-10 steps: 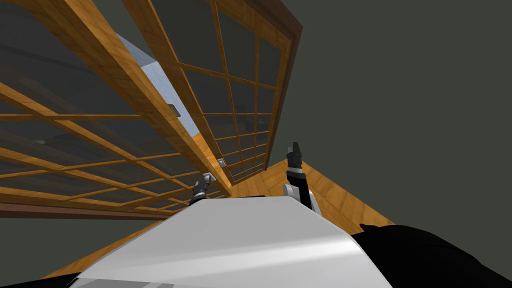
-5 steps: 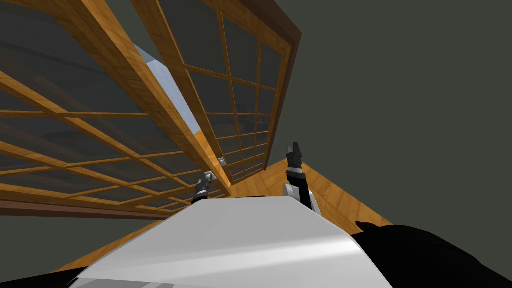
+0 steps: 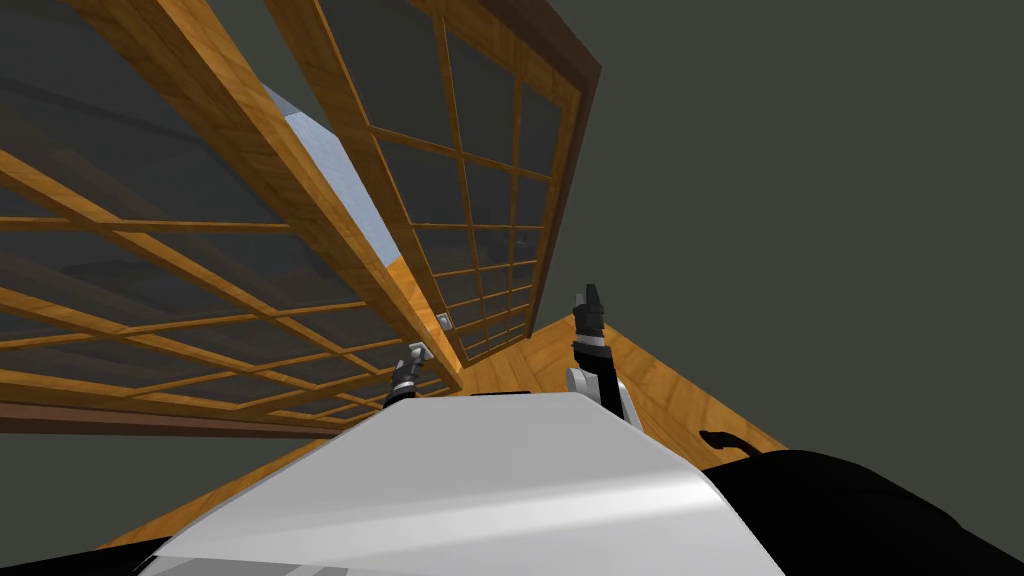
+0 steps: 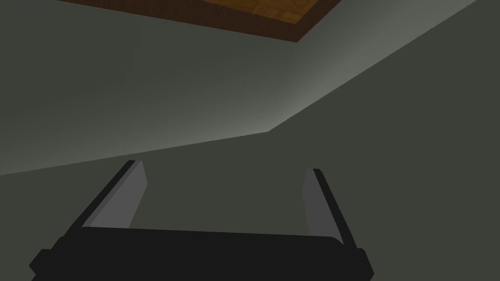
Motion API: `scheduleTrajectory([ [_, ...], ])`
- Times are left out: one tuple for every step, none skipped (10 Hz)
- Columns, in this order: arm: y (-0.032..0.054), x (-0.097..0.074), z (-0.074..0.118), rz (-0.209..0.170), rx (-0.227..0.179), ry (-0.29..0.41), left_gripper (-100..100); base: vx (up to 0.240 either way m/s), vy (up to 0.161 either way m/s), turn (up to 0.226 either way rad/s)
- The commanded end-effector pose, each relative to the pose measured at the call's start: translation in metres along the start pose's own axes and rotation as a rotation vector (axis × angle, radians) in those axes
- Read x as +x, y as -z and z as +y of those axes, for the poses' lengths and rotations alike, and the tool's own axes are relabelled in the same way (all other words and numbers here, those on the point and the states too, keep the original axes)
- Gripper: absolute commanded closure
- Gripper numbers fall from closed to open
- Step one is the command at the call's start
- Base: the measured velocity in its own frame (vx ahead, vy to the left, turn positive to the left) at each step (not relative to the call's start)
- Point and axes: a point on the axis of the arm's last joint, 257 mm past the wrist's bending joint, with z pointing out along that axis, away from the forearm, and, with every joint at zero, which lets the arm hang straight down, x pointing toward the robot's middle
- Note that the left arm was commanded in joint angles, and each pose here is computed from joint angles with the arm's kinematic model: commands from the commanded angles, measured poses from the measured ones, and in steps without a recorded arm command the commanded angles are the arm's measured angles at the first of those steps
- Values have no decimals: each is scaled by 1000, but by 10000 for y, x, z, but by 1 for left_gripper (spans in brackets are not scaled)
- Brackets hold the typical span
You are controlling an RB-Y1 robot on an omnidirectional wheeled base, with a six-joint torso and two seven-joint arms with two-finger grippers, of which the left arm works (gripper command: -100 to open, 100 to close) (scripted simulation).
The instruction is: Pull the door open
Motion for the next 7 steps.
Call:
scheduleTrajectory([
  [8, -25, 132, -2, -21, 34, 100, -50, 19, -33],
  [4, -30, 128, -3, -20, 57, 100, -53, 12, -45],
  [0, -34, 123, -5, -19, 80, 100, -53, 2, -31],
  [-5, -39, 119, -6, -18, 102, 100, -41, 2, -45],
  [-5, -39, 119, -6, -18, 102, 100, -19, 3, -15],
  [-5, -39, 119, -6, -18, 102, 100, 0, 0, 0],
  [-10, -44, 113, -8, -17, 132, 100, -16, 8, -12],
])
